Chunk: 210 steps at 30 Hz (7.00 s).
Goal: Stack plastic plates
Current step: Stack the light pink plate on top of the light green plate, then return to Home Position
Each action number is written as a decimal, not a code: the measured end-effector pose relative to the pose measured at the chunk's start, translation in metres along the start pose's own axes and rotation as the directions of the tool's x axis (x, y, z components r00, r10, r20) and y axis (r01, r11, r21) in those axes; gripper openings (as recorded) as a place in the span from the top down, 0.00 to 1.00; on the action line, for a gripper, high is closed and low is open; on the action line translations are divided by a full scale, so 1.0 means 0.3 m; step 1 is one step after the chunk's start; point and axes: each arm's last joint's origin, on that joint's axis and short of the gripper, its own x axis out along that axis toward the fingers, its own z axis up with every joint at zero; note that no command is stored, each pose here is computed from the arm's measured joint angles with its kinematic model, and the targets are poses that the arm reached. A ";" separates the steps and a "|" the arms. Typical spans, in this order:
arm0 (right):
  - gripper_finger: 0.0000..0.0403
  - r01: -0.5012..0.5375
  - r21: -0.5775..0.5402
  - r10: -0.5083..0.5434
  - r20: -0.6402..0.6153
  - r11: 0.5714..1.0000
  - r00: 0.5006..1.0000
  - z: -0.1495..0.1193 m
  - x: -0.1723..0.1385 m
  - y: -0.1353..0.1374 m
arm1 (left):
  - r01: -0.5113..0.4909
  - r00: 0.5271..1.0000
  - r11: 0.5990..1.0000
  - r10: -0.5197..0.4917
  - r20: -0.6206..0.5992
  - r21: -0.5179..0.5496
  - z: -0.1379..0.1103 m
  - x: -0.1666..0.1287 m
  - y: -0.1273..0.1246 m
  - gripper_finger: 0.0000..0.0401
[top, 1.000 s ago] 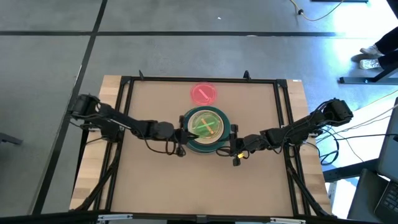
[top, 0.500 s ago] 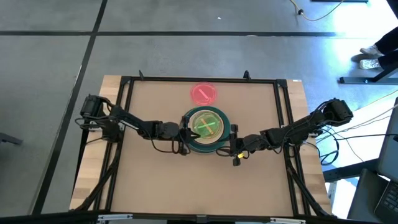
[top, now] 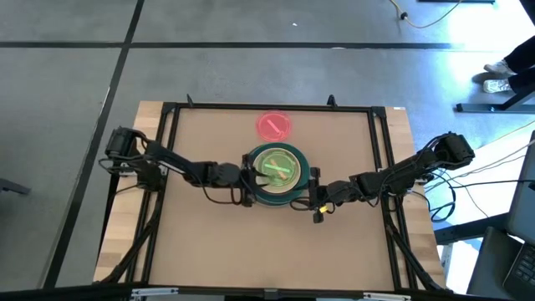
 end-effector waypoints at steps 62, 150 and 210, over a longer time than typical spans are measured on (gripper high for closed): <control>0.61 -0.001 0.005 0.001 -0.007 1.000 1.000 -0.002 0.000 0.001 | -0.431 0.811 0.682 0.006 -0.585 -0.590 -0.262 0.242 0.856 0.72; 0.61 -0.047 0.044 0.046 0.044 0.998 0.998 0.019 -0.007 0.001 | -0.016 0.940 0.983 -0.047 -0.337 -0.182 0.268 0.012 0.435 0.75; 0.99 -0.077 0.316 -0.074 0.438 0.946 0.896 -0.293 -0.428 -0.185 | 0.078 0.924 0.906 0.091 0.372 -0.416 -0.240 -0.607 0.166 0.99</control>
